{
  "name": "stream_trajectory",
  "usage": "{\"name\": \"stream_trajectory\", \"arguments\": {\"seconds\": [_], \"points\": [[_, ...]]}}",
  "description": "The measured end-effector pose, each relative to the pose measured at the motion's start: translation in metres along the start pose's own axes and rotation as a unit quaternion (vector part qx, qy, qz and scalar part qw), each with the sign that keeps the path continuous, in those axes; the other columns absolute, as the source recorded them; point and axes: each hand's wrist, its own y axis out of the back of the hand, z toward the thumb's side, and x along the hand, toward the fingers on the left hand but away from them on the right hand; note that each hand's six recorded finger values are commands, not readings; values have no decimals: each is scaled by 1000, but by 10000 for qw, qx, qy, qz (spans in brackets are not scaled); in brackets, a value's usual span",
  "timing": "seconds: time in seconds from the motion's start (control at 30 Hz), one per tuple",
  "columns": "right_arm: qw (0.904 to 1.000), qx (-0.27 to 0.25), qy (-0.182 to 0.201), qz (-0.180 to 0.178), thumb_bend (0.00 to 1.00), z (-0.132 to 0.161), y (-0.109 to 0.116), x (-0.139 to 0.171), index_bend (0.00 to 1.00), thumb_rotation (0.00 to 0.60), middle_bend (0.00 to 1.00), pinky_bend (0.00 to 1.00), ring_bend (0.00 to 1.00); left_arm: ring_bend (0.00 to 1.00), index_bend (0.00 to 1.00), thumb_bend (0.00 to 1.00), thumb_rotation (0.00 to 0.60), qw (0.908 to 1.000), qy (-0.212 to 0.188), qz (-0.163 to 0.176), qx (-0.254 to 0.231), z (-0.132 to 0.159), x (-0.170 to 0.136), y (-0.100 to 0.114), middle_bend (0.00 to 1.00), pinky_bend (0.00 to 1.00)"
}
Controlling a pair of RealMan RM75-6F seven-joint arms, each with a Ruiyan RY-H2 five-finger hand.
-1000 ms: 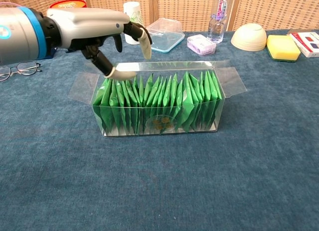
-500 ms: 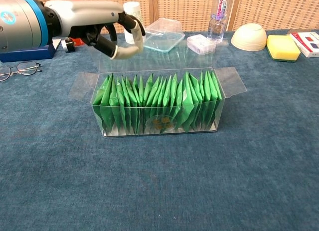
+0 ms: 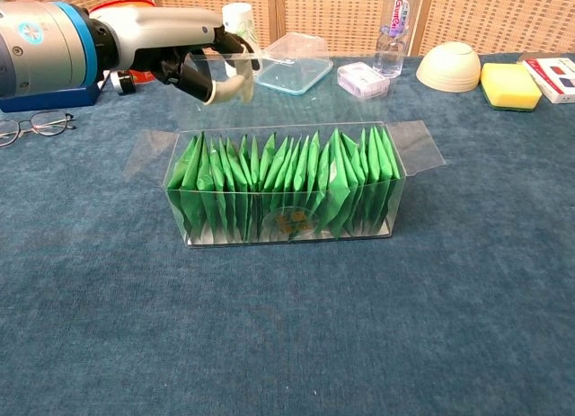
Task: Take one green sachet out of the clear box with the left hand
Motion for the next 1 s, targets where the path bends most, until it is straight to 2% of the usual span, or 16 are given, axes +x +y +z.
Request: {"name": "stream_trajectory", "arguments": {"seconds": [0.17,0.27,0.57,0.7,0.8,0.87,1.0], "points": [[10000,0,20,13,665,2,-1,-1,36,469,102,198,86,137,501,571,442,9999,88,73,-26,-4,1,1,151,262],[10000,7,24,12,665,2,-1,-2,36,469,102,197,86,137,512,571,476,9998,162,96,-44,-8,3,1,154,262],[10000,19,10,20,665,2,-1,-2,36,469,102,197,86,137,497,539,488,9992,335,174,-122,-16,8,1,157,262],[10000,16,6,18,665,2,-1,-2,36,469,102,197,86,134,356,491,468,9990,408,156,-49,-20,11,-2,156,262],[10000,13,0,11,665,2,-1,-2,36,469,102,197,86,119,255,466,414,9988,464,141,37,-21,12,-4,143,262],[10000,14,-3,10,665,1,-1,-2,36,469,102,197,86,80,170,444,391,9986,488,153,90,-22,12,-5,107,262],[10000,11,-17,4,665,0,0,-1,36,468,102,197,86,8,61,381,388,9968,567,295,486,-25,12,-2,35,256]]}}
